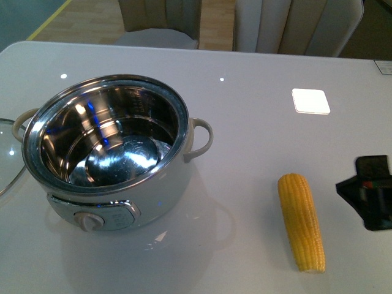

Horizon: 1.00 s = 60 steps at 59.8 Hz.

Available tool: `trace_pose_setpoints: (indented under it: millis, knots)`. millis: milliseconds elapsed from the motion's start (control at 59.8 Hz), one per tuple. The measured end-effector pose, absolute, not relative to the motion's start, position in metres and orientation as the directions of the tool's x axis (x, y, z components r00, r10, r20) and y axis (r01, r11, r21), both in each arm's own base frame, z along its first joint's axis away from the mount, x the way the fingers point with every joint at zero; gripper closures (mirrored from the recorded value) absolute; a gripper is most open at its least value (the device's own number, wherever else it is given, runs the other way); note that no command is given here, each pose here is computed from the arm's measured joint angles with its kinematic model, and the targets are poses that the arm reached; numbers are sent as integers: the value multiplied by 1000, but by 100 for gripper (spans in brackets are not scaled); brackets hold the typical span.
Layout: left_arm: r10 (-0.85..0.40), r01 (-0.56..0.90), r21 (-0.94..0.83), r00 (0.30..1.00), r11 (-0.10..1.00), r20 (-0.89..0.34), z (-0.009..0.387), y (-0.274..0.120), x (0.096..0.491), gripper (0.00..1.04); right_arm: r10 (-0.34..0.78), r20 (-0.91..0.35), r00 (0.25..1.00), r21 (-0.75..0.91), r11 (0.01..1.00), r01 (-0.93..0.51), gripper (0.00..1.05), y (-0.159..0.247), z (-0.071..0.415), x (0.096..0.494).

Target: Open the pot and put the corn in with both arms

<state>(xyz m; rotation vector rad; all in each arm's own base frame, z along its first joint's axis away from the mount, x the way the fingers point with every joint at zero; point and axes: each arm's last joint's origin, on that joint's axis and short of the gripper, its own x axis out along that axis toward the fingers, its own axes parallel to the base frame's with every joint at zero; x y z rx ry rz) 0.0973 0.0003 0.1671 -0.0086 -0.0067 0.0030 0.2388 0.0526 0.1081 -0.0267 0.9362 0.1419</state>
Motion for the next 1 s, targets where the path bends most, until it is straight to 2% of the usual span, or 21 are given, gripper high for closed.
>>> trace_pose_setpoints:
  millis: [167,501,903,1003]
  knots:
    - [3,-3,-9,1000,1000,7,167,0,97,7,108,-839,533,71,993,-90,9,66,79,261]
    - [3,-3,-8,1000,1000,7,167,0,97,7,94,-888,450,79,995,-53,9,75,31,279]
    - [3,-3,-8,1000,1000,7,167,0,97,7,65,-942,330,13,988,-157,9,89,-5,276]
    - [3,-3,-9,1000,1000,7,167,0,97,7,62,-948,312,7,985,-173,20,91,-8,274]
